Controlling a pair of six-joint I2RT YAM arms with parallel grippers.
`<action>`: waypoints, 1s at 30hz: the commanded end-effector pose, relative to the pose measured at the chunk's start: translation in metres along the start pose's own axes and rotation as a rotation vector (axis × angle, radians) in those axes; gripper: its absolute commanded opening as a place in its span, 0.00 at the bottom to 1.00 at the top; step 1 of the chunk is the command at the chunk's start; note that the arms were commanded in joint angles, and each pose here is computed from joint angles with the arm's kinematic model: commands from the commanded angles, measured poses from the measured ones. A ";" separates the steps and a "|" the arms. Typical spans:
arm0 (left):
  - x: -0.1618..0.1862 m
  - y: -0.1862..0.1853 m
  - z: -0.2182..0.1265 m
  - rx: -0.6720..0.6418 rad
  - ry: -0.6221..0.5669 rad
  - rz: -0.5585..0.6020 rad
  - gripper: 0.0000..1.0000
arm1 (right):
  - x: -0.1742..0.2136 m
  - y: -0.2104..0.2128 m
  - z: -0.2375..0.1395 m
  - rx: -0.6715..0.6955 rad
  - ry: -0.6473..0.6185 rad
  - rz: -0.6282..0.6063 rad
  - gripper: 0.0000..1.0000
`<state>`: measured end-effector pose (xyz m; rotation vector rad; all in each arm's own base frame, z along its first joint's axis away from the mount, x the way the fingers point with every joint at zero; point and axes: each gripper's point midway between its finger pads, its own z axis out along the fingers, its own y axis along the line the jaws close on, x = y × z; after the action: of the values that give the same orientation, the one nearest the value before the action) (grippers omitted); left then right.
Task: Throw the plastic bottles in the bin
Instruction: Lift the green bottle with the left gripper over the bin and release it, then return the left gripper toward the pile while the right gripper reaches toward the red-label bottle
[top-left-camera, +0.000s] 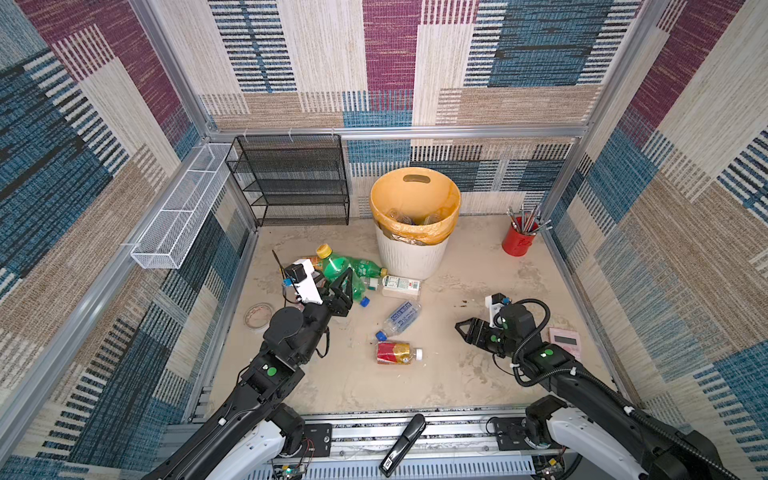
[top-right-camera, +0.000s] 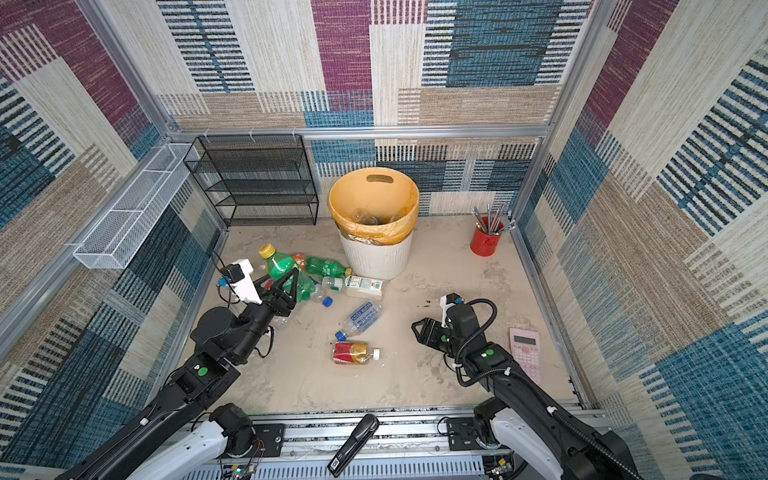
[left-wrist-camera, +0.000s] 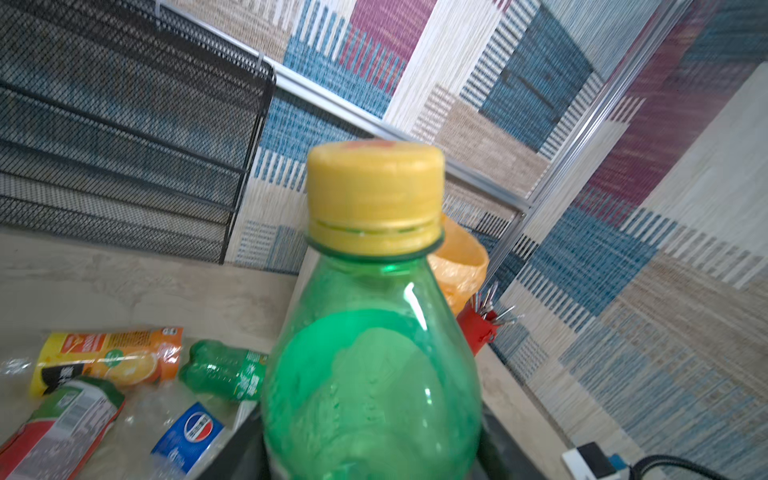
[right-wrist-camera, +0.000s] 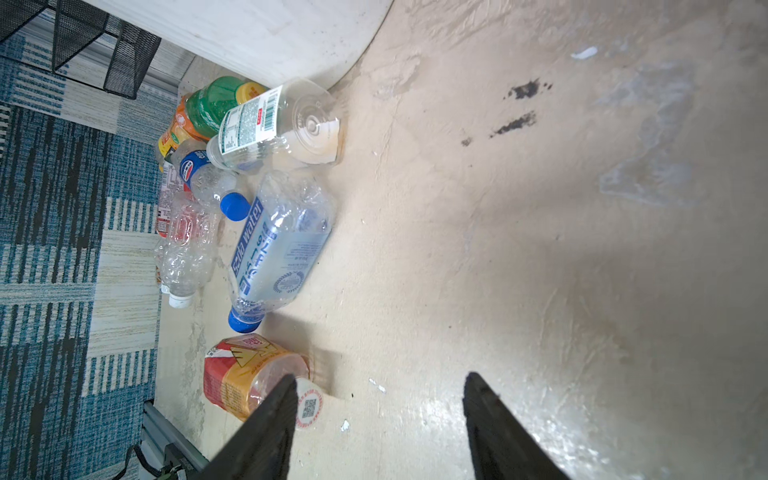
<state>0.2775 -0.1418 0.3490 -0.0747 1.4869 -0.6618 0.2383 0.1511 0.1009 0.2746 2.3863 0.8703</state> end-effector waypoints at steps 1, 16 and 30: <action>-0.054 -0.033 0.001 0.130 -0.191 -0.024 0.59 | -0.008 0.010 -0.001 -0.034 -0.023 -0.009 0.65; -0.160 -0.126 0.215 0.162 -0.159 0.025 0.87 | -0.015 0.017 -0.004 -0.028 -0.023 -0.029 0.65; -0.202 -0.106 0.078 0.128 -0.255 0.099 0.90 | -0.009 0.016 -0.014 -0.044 -0.033 -0.005 0.65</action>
<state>0.3158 -0.1686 0.6330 0.0196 1.0513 -0.6953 0.2377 0.1520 0.1244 0.2628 2.3319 0.9050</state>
